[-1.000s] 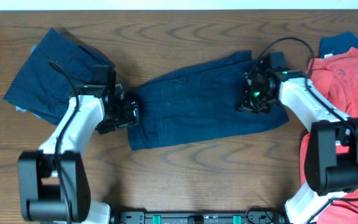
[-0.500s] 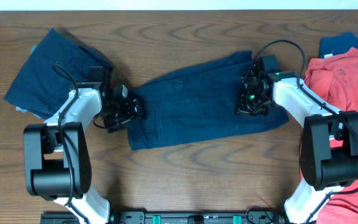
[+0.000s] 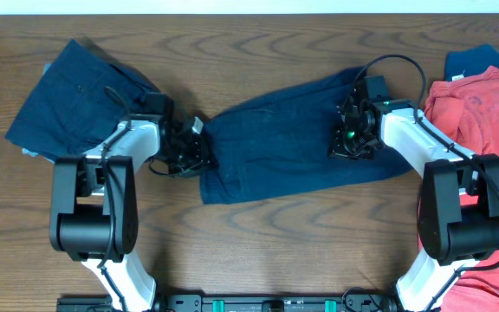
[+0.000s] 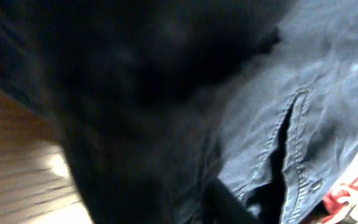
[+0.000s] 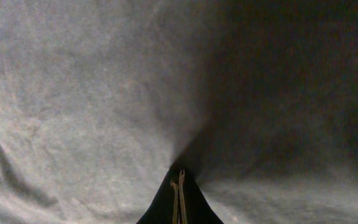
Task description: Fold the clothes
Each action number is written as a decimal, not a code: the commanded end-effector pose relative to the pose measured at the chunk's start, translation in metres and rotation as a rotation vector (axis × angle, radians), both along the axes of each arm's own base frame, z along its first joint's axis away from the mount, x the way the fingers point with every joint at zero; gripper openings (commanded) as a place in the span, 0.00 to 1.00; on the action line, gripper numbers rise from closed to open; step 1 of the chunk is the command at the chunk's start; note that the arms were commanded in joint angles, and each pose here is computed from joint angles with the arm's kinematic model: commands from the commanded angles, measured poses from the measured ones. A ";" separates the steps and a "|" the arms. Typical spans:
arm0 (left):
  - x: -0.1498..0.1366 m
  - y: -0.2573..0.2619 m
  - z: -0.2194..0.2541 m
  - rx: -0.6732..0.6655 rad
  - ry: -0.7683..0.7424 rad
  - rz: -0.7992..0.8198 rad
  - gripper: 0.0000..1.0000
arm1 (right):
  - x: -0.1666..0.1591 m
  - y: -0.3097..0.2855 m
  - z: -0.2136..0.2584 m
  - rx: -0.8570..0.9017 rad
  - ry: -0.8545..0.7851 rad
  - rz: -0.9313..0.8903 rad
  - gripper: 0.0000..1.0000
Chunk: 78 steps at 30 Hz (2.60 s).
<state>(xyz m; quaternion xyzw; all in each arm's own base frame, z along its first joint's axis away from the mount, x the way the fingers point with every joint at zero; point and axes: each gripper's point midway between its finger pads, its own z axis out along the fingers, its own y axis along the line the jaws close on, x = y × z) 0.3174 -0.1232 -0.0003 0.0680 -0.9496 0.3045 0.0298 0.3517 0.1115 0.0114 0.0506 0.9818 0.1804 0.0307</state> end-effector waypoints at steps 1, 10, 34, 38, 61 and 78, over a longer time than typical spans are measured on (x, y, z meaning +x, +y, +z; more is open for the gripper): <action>-0.025 0.009 -0.033 0.088 0.093 -0.025 0.11 | -0.003 0.004 -0.004 -0.004 0.005 0.024 0.01; -0.028 0.047 -0.015 0.171 0.146 0.054 0.06 | -0.005 0.003 -0.004 -0.005 0.012 0.023 0.01; -0.035 0.091 0.182 0.434 -0.047 0.057 0.06 | -0.005 0.026 0.041 0.107 -0.098 0.108 0.01; -0.033 0.088 0.187 0.432 -0.051 0.079 0.06 | -0.017 0.031 0.025 0.097 -0.032 0.124 0.01; 0.007 0.013 0.209 0.350 -0.187 0.178 0.06 | -0.059 0.020 -0.049 -0.043 0.219 0.013 0.01; 0.032 -0.152 0.166 0.239 -0.337 0.014 0.06 | -0.058 0.019 -0.049 -0.051 0.213 0.022 0.01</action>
